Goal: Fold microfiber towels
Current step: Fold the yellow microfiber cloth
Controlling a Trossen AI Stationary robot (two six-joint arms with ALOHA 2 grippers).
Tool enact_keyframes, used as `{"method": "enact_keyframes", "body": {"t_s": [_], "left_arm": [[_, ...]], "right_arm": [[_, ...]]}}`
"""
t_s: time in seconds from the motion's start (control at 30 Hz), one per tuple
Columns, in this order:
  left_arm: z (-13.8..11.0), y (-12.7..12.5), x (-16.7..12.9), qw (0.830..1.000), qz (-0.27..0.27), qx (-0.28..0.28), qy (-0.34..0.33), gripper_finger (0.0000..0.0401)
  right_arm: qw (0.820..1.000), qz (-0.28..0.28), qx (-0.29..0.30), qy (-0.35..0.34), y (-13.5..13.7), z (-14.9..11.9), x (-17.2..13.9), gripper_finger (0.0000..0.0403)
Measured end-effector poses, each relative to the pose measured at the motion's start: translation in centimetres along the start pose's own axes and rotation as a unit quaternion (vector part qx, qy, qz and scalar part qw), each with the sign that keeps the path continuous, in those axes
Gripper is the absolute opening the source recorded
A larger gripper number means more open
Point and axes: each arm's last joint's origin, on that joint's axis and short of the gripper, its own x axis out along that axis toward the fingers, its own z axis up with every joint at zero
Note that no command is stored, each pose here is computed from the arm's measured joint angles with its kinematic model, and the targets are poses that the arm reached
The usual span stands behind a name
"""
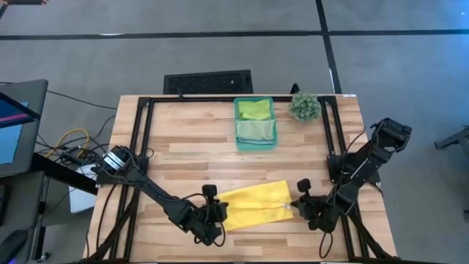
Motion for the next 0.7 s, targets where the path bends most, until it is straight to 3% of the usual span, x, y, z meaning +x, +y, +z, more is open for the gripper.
{"method": "enact_keyframes", "body": {"t_s": [0.13, 0.2, 0.47, 0.7], "left_arm": [[0.5, -0.4, -1.1, 0.994, 0.078, 0.058, -0.043, 0.0002], [1.0, -0.8, -1.9, 0.991, 0.086, 0.078, -0.059, 0.0002], [1.6, -2.1, -3.6, 0.991, 0.054, 0.098, -0.071, 0.0002], [0.7, -2.1, -3.3, 0.997, 0.029, 0.056, -0.052, 0.0002]], "right_arm": [[1.000, 0.003, 0.004, -0.011, 0.1, 0.3, 0.0, 0.0007], [1.000, 0.004, 0.001, -0.012, 0.1, 0.3, 0.0, 0.0007], [1.000, 0.005, 0.001, -0.019, 0.3, 0.6, -0.2, 0.0007], [1.000, 0.014, -0.009, -0.019, 0.7, 1.6, -0.9, 0.0007]]}}
